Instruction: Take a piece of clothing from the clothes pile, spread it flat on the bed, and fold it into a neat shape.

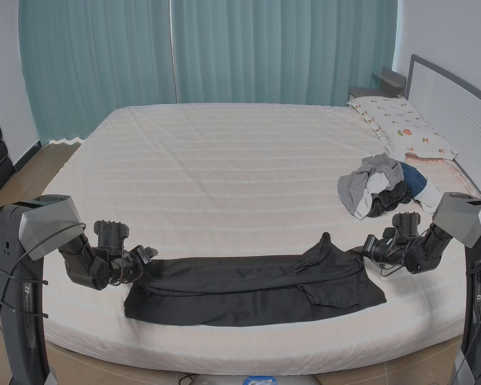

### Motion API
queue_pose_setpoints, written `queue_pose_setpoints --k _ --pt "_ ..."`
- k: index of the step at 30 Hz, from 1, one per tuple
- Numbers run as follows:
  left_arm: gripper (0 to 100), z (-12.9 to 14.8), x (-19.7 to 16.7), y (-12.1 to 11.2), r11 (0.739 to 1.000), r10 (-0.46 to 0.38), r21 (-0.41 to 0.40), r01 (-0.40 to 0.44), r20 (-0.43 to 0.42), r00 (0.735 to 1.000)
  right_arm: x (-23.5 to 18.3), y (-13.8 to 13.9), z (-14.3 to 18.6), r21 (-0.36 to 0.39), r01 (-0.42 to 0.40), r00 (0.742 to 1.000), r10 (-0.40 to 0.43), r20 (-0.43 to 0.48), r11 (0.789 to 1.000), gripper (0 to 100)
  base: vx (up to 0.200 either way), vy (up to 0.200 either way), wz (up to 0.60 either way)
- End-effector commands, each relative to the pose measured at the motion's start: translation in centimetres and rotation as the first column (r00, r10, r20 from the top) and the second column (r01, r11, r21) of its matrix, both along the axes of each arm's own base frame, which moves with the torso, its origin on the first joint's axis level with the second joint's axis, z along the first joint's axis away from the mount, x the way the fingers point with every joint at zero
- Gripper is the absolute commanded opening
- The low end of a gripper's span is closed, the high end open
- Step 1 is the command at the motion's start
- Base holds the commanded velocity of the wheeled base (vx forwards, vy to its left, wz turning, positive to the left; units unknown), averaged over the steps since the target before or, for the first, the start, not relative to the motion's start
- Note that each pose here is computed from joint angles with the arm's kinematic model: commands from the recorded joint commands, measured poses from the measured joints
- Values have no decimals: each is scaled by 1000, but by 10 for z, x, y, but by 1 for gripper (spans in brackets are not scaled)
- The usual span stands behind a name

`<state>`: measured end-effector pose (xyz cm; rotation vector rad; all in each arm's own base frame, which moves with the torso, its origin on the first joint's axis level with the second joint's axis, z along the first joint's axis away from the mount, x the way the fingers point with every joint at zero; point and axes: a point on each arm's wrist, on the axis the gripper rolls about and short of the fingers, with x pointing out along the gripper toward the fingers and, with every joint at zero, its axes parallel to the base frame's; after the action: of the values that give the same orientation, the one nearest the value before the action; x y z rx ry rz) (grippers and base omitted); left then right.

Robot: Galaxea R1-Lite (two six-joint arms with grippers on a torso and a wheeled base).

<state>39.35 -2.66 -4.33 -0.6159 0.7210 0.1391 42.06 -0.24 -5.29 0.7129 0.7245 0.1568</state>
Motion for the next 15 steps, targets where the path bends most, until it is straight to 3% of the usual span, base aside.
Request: queue_pose_setpoints --k 1,15 --pt "0 -5 0 -1 1000 -3 3 3 -7 1000 0 0 0 0 -1 1000 1 -1 1000 0 0 0 0" --pt "0 -2 7 16 995 94 32 -95 20 995 2 -3 5 31 25 999 -26 29 999 0 0 0 0"
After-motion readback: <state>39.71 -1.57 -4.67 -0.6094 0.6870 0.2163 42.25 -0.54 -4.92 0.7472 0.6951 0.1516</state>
